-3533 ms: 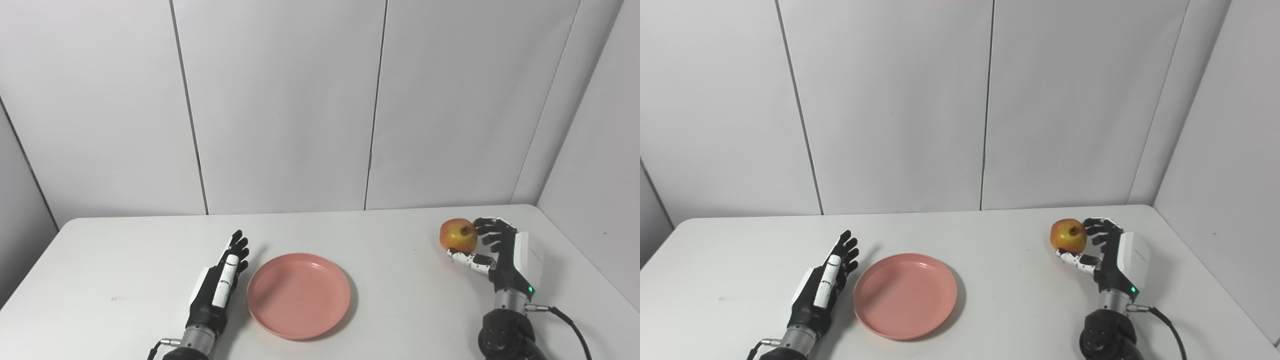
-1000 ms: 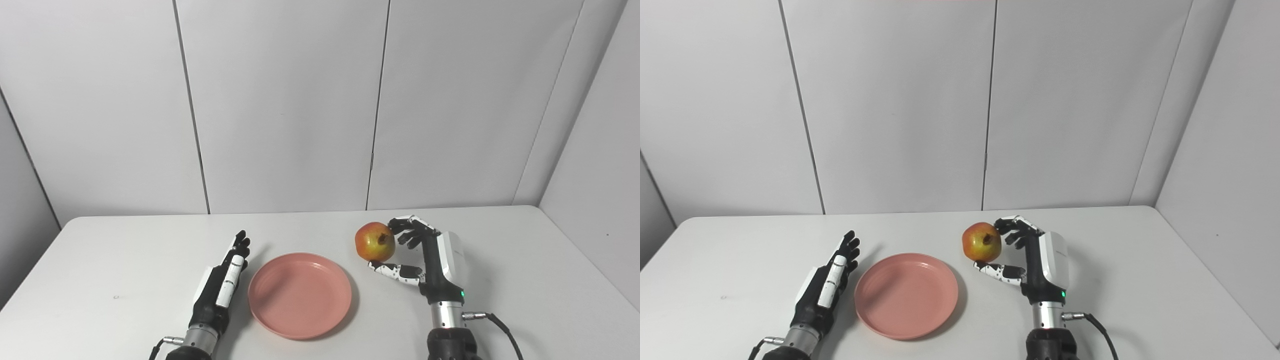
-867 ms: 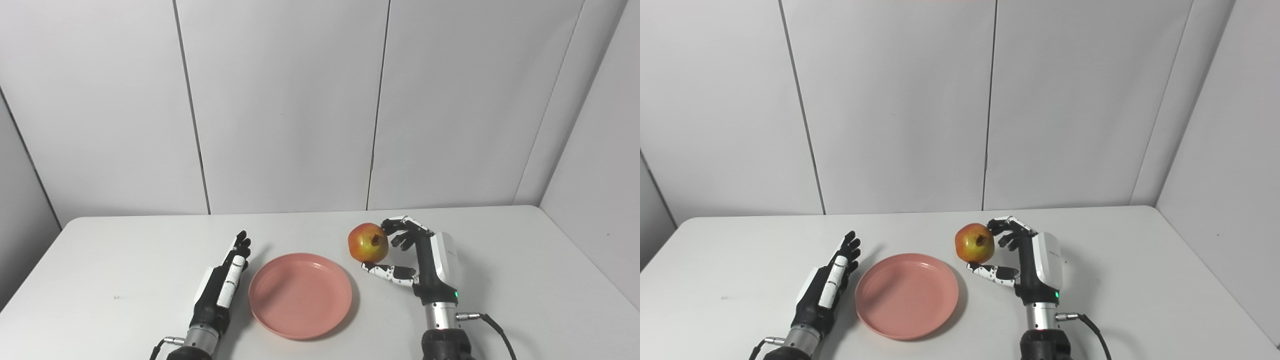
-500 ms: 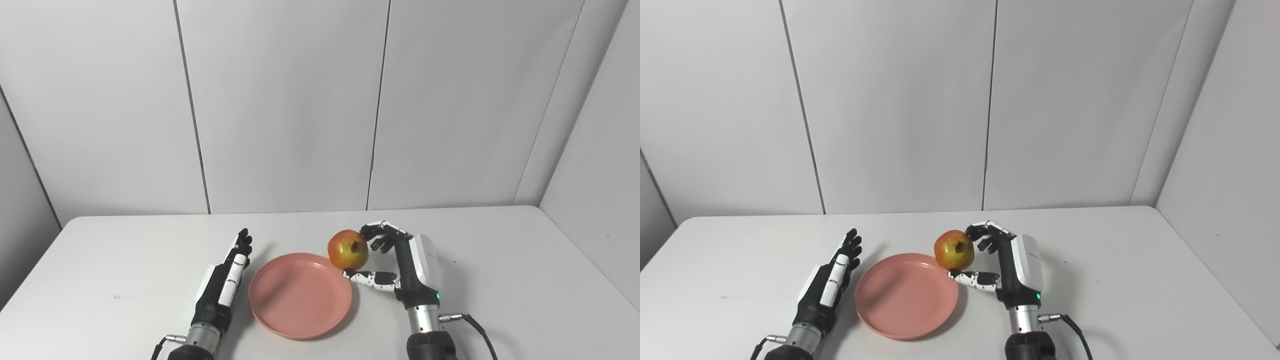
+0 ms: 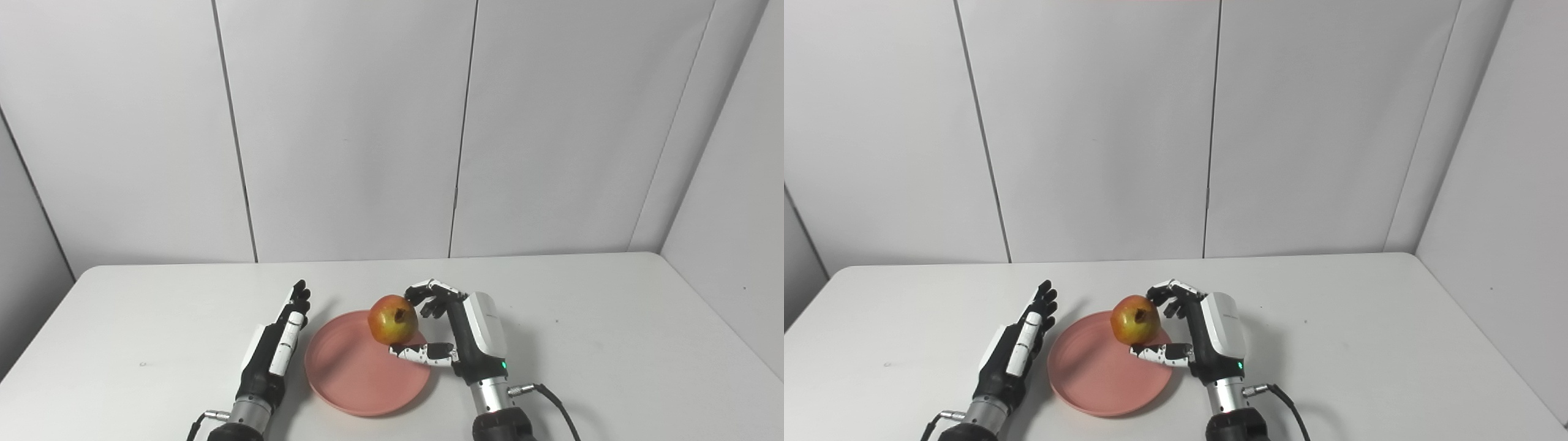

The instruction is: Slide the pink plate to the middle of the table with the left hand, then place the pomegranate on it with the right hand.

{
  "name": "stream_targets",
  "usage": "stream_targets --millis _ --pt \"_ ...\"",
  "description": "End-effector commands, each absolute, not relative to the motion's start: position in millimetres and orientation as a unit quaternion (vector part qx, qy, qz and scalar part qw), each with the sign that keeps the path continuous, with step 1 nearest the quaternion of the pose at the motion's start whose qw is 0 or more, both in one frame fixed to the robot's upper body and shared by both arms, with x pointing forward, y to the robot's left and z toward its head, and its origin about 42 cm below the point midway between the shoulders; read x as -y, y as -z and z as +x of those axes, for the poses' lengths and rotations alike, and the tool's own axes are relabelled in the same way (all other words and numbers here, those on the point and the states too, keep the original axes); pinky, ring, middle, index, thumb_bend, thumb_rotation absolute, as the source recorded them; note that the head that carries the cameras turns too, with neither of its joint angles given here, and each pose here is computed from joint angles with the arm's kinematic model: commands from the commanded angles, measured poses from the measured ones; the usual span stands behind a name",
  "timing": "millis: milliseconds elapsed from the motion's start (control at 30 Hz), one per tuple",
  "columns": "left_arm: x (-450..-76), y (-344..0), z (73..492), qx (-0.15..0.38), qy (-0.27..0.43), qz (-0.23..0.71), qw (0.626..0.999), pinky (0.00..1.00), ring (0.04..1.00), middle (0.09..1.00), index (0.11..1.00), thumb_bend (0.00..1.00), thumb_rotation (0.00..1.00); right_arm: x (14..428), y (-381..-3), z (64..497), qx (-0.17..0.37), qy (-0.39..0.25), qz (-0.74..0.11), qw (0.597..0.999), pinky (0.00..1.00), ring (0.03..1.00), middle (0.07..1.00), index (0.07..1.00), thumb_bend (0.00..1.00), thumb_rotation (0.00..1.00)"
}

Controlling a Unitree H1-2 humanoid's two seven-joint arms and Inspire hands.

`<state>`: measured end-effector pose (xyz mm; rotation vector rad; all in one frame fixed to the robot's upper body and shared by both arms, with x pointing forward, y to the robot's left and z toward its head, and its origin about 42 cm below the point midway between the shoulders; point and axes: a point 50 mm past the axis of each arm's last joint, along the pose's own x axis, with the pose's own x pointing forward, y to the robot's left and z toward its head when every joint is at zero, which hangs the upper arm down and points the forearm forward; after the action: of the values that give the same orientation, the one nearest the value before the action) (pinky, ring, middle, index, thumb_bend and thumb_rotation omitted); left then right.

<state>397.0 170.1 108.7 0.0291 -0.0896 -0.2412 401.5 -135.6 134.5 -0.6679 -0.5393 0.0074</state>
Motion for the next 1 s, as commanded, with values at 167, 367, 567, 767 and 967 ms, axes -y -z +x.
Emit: stream_targets --millis 167,367,567,767,967 --pt "-163 -100 392 0.037 0.129 0.012 0.991 1.0 1.0 1.0 1.0 0.56 1.0 125 -154 412 0.301 -0.028 -0.325 0.896 0.45 0.484 0.464 0.517 0.52 0.0" --pt "-161 -100 393 0.038 0.131 0.012 0.991 1.0 1.0 1.0 1.0 0.56 1.0 121 -151 410 0.295 -0.053 -0.335 0.893 0.48 0.5 0.469 0.514 0.52 0.0" --pt "-160 -100 393 0.037 0.136 0.013 0.99 1.0 1.0 1.0 1.0 0.57 1.0 119 -149 407 0.288 -0.071 -0.352 0.888 0.48 0.495 0.46 0.524 0.52 0.0" --pt "-160 -101 393 0.036 0.135 0.009 0.99 1.0 1.0 1.0 1.0 0.56 1.0 118 -147 404 0.287 -0.09 -0.367 0.88 0.48 0.487 0.456 0.526 0.52 0.0" --pt "-160 -102 393 0.037 0.133 0.01 0.99 1.0 1.0 1.0 1.0 0.57 1.0 119 -145 403 0.277 -0.108 -0.383 0.874 0.5 0.506 0.467 0.516 0.52 0.0"
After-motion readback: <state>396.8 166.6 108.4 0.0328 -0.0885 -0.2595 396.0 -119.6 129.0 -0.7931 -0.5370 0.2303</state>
